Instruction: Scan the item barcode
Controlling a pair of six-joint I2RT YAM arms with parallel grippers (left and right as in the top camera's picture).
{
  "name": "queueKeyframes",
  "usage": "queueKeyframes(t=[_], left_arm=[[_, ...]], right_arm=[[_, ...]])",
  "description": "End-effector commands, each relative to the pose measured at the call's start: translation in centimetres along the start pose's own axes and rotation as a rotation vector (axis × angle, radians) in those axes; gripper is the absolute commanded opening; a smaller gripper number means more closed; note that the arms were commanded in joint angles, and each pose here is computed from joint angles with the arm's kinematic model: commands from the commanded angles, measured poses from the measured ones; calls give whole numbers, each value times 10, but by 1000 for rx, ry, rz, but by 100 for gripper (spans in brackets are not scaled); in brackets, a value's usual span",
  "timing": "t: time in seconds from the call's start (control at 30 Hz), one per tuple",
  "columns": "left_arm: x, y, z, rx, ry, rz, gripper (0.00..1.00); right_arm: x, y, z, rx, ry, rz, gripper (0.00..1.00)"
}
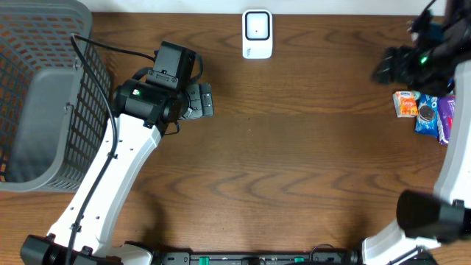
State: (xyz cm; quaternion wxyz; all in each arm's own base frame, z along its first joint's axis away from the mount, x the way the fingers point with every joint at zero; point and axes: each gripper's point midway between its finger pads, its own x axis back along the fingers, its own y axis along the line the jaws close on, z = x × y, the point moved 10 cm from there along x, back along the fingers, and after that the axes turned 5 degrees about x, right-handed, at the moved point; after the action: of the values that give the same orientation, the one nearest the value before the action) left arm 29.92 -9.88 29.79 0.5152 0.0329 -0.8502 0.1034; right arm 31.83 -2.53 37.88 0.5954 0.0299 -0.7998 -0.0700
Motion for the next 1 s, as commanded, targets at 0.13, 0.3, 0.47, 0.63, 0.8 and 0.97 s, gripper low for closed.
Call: queueKeyframes(t=[0.13, 0.3, 0.47, 0.63, 0.8, 0.97], left_arm=[[-1, 1, -1, -8, 1, -9, 98], [-1, 1, -1, -8, 1, -9, 98], [-1, 1, -1, -8, 1, -9, 98], [-1, 1, -1, -8, 1, -9, 98], [-1, 1, -1, -8, 1, -9, 98], [-1, 1, -1, -8, 1, -9, 98]], right_arm=[[-10, 28, 73, 159, -103, -32, 99], [1, 26, 132, 157, -210, -41, 99], [20, 28, 170, 120, -262, -75, 99], [35, 29, 194, 108, -314, -85, 99], [36, 25, 205, 123, -290, -33, 99], [34, 24, 210, 116, -254, -27, 99]])
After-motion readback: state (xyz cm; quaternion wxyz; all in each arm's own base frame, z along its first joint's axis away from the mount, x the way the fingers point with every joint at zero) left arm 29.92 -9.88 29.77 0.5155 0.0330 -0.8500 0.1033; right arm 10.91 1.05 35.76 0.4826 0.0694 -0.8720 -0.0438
